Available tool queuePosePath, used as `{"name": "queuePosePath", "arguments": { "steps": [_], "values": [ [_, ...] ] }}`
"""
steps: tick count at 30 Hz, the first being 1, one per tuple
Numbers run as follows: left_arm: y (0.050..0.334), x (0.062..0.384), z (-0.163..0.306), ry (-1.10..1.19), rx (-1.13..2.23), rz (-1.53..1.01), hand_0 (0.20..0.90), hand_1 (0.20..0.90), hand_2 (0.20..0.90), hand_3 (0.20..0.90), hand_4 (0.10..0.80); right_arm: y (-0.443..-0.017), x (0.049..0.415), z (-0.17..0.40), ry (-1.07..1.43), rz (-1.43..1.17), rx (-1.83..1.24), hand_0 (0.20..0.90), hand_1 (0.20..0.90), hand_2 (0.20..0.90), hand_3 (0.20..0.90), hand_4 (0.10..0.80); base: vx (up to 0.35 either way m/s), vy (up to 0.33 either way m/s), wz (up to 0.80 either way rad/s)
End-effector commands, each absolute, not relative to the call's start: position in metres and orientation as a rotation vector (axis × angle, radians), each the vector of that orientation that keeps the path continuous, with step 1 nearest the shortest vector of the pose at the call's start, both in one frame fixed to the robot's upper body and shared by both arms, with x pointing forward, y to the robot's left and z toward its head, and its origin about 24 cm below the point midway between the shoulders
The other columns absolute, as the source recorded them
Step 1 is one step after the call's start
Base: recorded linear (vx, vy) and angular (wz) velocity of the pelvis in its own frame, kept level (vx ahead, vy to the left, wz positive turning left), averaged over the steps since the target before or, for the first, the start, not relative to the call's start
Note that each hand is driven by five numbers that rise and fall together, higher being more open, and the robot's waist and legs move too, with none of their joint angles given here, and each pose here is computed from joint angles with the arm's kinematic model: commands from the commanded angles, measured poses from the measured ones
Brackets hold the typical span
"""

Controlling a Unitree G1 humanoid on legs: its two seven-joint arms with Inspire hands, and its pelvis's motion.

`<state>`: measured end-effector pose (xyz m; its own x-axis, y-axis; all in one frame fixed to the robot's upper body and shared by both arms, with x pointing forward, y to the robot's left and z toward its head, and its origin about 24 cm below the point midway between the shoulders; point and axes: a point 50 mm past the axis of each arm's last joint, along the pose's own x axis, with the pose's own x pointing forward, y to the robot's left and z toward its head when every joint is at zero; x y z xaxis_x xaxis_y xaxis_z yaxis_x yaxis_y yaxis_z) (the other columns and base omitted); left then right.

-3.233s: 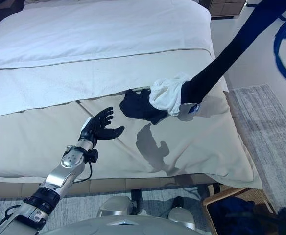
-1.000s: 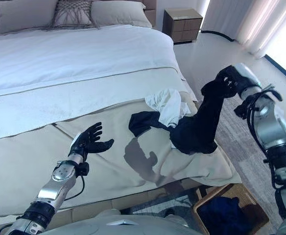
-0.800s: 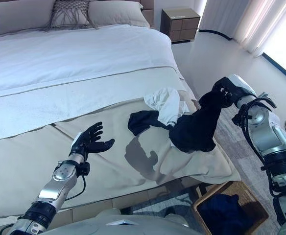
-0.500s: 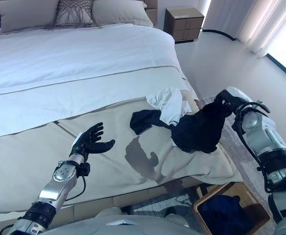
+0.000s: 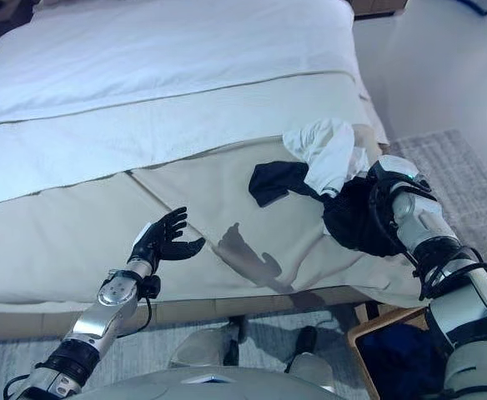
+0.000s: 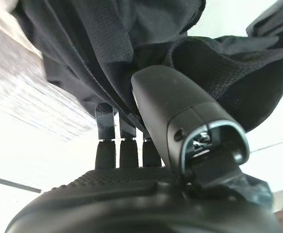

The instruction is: Pick up the clothes from the bed and place them into the basket

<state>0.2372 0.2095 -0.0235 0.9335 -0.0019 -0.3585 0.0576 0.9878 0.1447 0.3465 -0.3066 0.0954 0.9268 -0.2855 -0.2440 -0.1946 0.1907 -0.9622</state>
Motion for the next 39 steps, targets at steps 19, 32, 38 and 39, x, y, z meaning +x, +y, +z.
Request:
{"name": "queuePosePath", "arguments": {
  "steps": [19,32,38,39],
  "values": [
    [0.196,0.267,0.036,0.064,0.133,-0.082,0.9,0.9,0.9,0.9,0.8,-0.35,0.35,0.172,0.361,-0.416,-1.642,0.9,0.9,0.9,0.9,0.8,0.004,0.002,0.0],
    [0.191,0.271,0.041,0.055,0.134,-0.091,0.9,0.9,0.9,0.9,0.8,-0.359,0.346,0.187,0.27,-0.513,-1.51,0.9,0.9,0.9,0.9,0.8,0.003,-0.012,-0.06],
    [0.181,0.277,0.049,-0.017,0.102,-0.114,0.9,0.9,0.9,0.9,0.8,-0.355,0.354,0.198,0.248,-0.506,-1.454,0.9,0.9,0.9,0.9,0.8,-0.083,0.017,-0.01],
    [0.179,0.278,0.051,-0.035,0.097,-0.121,0.9,0.9,0.9,0.9,0.8,-0.354,0.355,0.201,0.243,-0.511,-1.44,0.9,0.9,0.9,0.9,0.8,-0.105,0.008,0.02]
  ]
}}
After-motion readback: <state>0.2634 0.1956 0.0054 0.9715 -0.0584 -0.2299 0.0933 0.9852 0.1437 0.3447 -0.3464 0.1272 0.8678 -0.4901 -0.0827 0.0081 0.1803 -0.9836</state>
